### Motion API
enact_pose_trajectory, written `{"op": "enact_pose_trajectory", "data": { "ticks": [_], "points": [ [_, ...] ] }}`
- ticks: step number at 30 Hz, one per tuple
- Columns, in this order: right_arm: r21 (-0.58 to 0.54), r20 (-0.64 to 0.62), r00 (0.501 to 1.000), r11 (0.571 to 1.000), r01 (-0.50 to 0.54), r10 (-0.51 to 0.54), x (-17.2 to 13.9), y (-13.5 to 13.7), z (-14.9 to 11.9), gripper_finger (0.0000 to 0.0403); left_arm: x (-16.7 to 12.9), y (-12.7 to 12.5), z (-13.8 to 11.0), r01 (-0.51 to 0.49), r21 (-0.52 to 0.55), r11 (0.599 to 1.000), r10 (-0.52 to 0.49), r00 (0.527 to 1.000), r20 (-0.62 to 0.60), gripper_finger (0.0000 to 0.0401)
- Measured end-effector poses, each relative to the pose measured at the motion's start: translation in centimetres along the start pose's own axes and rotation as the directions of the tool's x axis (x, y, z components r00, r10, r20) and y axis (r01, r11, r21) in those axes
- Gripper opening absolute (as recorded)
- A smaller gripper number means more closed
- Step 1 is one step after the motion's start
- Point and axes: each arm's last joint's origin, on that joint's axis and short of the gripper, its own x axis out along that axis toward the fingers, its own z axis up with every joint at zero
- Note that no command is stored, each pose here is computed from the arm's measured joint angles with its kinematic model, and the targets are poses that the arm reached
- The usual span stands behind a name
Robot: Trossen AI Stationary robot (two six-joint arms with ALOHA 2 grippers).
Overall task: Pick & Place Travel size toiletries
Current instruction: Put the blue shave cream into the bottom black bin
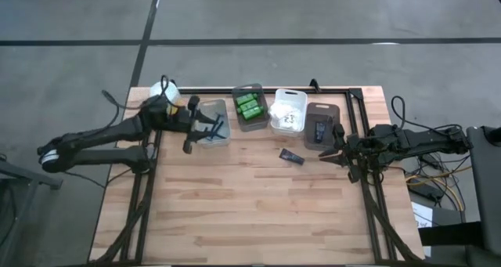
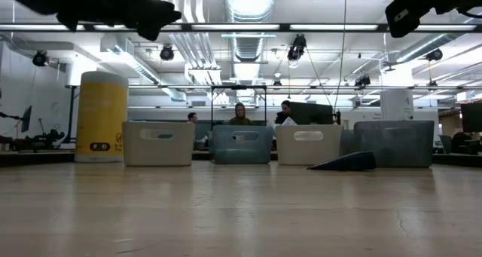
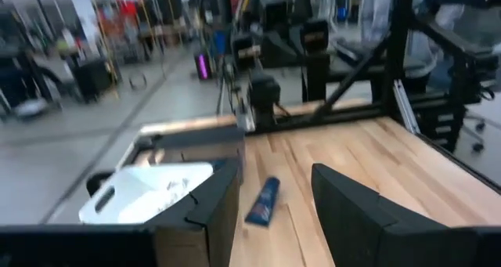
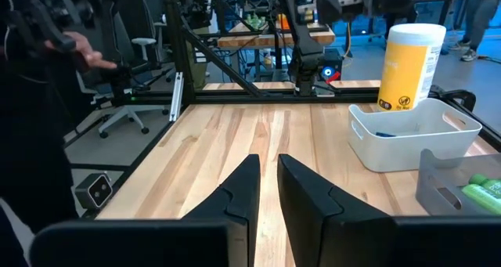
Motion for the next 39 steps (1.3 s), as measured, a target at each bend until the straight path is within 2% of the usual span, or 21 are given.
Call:
{"op": "enact_pose_trajectory", "data": {
  "ticks": [4,9,19,28,39],
  "points": [
    [0.0,0.0,1.0,1.0,0.0,0.0,0.0,0.0,0.0,0.0051,-0.3,-0.6,-2.7,-0.015,0.016,1.0,0.014,0.995,0.095,0.0165],
    [0.0,0.0,1.0,1.0,0.0,0.0,0.0,0.0,0.0,0.0066,-0.9,-1.6,-5.2,-0.01,0.017,1.0,0.008,0.992,0.13,0.0165],
    [0.0,0.0,1.0,1.0,0.0,0.0,0.0,0.0,0.0,0.0096,-1.5,-2.6,-6.6,0.03,0.006,1.0,-0.03,0.992,0.121,0.0165],
    [0.0,0.0,1.0,1.0,0.0,0.0,0.0,0.0,0.0,0.0117,-1.5,-2.7,-7.1,0.044,-0.119,0.992,-0.031,0.993,0.111,0.0165],
    [0.0,0.0,1.0,1.0,0.0,0.0,0.0,0.0,0.0,0.0144,-1.5,-2.7,-7.2,0.045,-0.122,0.991,-0.032,0.994,0.106,0.0165]
  ]
}}
